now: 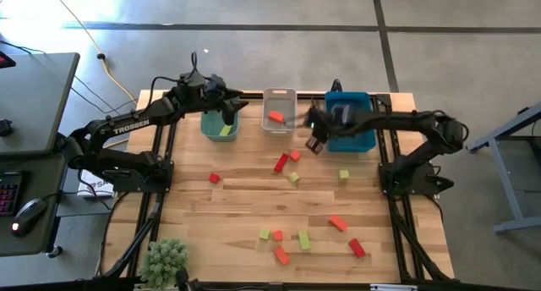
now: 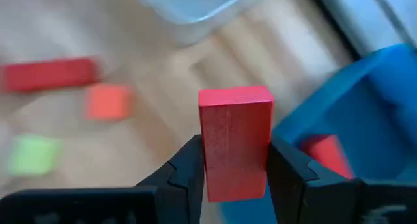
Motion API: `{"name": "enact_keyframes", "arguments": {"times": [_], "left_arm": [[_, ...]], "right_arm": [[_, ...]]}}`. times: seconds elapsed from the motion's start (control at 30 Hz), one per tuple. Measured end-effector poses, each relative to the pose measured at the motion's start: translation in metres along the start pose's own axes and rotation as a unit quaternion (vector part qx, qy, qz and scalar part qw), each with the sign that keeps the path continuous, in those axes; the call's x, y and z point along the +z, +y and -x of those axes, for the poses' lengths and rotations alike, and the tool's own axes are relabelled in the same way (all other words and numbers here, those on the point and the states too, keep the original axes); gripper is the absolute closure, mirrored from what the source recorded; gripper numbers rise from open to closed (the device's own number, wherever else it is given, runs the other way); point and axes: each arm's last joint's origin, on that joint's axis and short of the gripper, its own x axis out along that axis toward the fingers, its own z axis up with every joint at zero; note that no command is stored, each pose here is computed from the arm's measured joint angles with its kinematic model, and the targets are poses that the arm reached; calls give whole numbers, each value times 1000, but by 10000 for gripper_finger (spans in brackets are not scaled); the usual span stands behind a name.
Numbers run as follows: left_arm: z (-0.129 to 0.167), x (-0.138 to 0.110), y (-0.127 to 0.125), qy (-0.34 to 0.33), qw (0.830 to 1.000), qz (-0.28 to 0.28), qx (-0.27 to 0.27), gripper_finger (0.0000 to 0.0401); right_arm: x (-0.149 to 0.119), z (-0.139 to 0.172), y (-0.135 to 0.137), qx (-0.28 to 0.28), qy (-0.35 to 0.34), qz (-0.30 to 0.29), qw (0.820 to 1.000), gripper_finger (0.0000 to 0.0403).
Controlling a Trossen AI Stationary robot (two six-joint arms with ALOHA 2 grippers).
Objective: Sort & place blocks by color
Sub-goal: Put the red block into the blue bin
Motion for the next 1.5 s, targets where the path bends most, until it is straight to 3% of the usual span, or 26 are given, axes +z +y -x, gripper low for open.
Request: {"name": "enact_keyframes", "arguments": {"times": [0.2,0.37,0.63,1.13,1.5], "left_arm": [[0,0,2,1,1000,2,8,162],[1,-2,5,5,999,4,48,162],[1,-4,6,13,997,6,76,162],[1,-6,8,23,995,8,96,162],[0,-7,4,25,996,3,84,162]], "right_arm": [[14,-17,-57,-38,4,-19,999,297],[16,-26,-99,-69,14,-43,997,297],[6,-45,-145,-81,12,-104,991,297],[-39,-80,-164,-79,72,-190,976,297],[-43,-82,-164,-105,77,-199,971,265]]}}
